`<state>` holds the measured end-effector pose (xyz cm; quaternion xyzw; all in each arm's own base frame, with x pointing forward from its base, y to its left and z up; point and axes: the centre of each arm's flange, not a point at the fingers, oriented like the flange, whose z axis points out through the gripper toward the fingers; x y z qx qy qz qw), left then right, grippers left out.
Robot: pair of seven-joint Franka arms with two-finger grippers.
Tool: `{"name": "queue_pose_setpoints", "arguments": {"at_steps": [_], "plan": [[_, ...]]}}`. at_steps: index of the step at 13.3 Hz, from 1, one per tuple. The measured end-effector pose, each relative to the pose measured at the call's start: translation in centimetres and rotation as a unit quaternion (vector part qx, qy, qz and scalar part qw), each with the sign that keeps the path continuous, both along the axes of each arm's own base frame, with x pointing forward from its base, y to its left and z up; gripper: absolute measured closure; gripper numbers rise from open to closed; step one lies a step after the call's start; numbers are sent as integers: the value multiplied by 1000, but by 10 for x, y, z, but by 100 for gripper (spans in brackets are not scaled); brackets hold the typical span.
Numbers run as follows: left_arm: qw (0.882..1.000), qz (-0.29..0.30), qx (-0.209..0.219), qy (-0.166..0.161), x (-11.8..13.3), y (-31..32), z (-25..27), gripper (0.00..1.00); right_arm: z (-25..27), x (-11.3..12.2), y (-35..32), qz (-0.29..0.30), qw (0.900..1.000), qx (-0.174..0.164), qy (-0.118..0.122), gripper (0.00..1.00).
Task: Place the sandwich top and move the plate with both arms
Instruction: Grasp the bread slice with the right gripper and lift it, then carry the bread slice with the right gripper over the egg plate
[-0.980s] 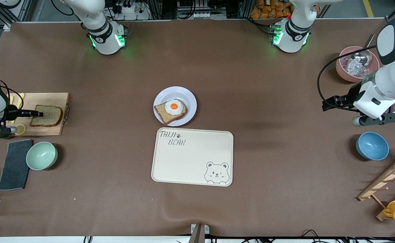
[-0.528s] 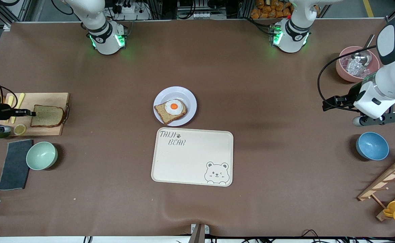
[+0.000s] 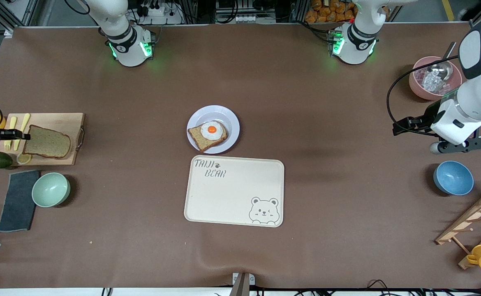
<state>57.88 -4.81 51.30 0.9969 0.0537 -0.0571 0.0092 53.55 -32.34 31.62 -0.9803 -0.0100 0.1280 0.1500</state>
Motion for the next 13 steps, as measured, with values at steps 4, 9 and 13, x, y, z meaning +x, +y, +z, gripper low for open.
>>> {"name": "queue_pose_setpoints", "arguments": {"at_steps": [4,9,13], "plan": [[1000,0,0,0,0,0,0,0,42,29,44,8,998,54,-6,97],[1000,0,0,-2,1,0,-1,0,70,59,124,-1,994,104,12,97],[1000,0,0,-1,1,0,-2,0,78,81,210,36,989,141,14,97]]}}
